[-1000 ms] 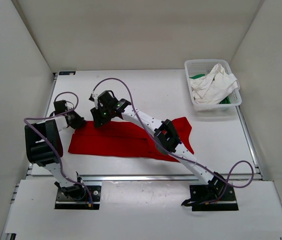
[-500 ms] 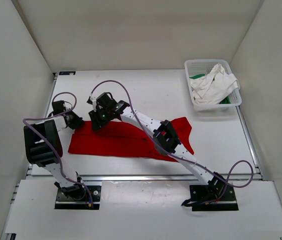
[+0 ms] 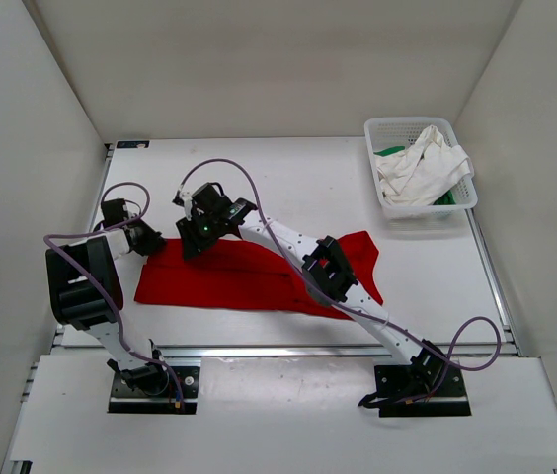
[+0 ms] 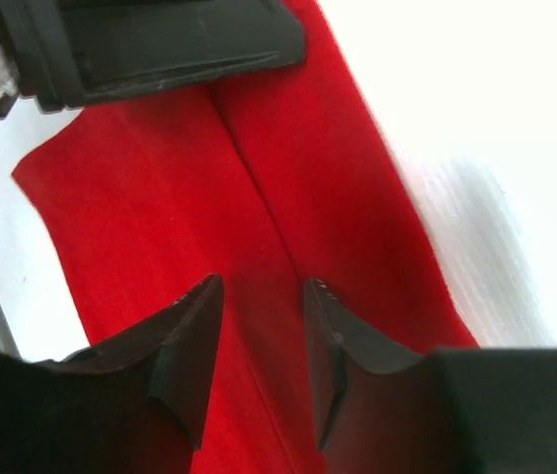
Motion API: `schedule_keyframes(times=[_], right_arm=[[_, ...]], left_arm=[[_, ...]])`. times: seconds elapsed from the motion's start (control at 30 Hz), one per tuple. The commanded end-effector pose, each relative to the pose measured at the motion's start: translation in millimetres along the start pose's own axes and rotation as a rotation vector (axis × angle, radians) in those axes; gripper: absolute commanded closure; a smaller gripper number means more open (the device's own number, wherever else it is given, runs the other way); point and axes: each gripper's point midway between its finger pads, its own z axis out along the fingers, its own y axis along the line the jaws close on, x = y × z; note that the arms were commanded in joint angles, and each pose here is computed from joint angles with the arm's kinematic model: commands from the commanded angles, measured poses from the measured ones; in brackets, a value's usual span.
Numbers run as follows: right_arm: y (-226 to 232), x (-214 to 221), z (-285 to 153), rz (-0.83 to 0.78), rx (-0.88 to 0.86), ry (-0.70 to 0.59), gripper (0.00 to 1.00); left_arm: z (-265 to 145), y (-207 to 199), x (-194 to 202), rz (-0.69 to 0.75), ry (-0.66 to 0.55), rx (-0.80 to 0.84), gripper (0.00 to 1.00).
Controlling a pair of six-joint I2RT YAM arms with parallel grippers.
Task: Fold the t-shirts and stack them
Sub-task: Fold the other side of the tshirt into a rectangle
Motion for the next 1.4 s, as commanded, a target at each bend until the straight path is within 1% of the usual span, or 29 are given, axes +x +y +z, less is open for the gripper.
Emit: schedule_keyframes(times=[0.0,0.1,0.13,0.17,0.3,0.33,0.43,0.53,0.6,0.67,0.7,0.77,0.87,0.93,1.07,1.1,1.17,1.27,1.37], right_arm=[[12.4,4.4,-0.1,0.001,-0.073,0.019,0.7],[35.1,-0.5,-10.3,-0.031,-0.115,0.024,0.73],[35.1,2.7,-10.8,-0.024,-0.115,0.036,0.74],[50.1,-7.7,-22.3,-0.035,-0.157,0.02,0.75],[73.4,-14.1,-46.7,-0.042,-0.208,0.032,0.8],[86.3,-10.8,-49.4,-0.062,-0.229,0.042,0.8],[90.9,-1.0,-57.5,-0.048,-0.245,0.08,0.79],[86.8,8.3,-52.4,-0.051,-0.207,0.106,0.78],[92.3,18.1,-52.1,-0.036,-0.219,0.138,0.78],[100.9,14.7,-54.1,-0.058,-0.225,0.128,0.78],[94.4,14.7,-52.5,-0.068,-0.185,0.125,0.78],[79.1,-9.2,-61.0,-0.103,-0.083,0.051,0.76],[43.7,-24.5,-62.9,-0.104,-0.009,-0.003,0.74],[21.7,-26.2,-58.2,-0.096,0.032,-0.015,0.75],[0.5,-33.5,-49.7,-0.131,0.088,-0.052,0.75],[-1.0,-41.3,-49.6,-0.142,0.101,-0.08,0.75],[-7.6,-40.9,-42.7,-0.138,0.105,-0.091,0.74],[-13.0,-35.7,-33.2,-0.105,0.079,-0.087,0.73],[-17.7,-18.8,-21.5,-0.095,0.075,-0.045,0.72]], left_arm=[[-2.2,-3.6,-4.3,0.02,-0.012,0.001,0.81],[-1.2,-1.2,-8.7,0.01,-0.021,-0.006,0.81],[-0.2,1.3,-9.4,0.009,-0.019,-0.012,0.81],[-0.2,-1.6,-8.0,0.011,-0.014,-0.003,0.81],[-1.2,-2.0,-12.2,0.007,-0.023,-0.004,0.81],[-1.3,-2.2,-10.8,0.006,-0.017,0.002,0.81],[-1.7,-5.1,-13.6,0.009,-0.022,0.011,0.81],[-0.8,-3.6,-12.9,0.003,-0.018,0.009,0.81],[-0.8,-4.7,-13.0,0.004,-0.018,0.015,0.81],[-1.5,-4.4,-14.9,0.005,-0.018,0.022,0.81],[-2.1,-1.8,-13.2,-0.006,-0.015,0.012,0.81],[-2.5,-3.7,-11.9,0.0,-0.016,0.022,0.81],[-2.1,-5.5,-10.8,0.003,-0.015,0.024,0.81],[-3.2,-6.8,-8.2,0.006,-0.013,0.025,0.81],[-3.2,-10.4,-11.2,0.014,-0.022,0.031,0.81],[-1.2,-11.6,-8.6,0.02,-0.017,0.034,0.81],[-1.2,-11.0,-5.3,0.016,-0.007,0.029,0.81],[-2.5,-10.0,-5.5,0.024,-0.009,0.03,0.81],[-2.7,-9.9,-9.8,0.02,-0.018,0.028,0.81]])
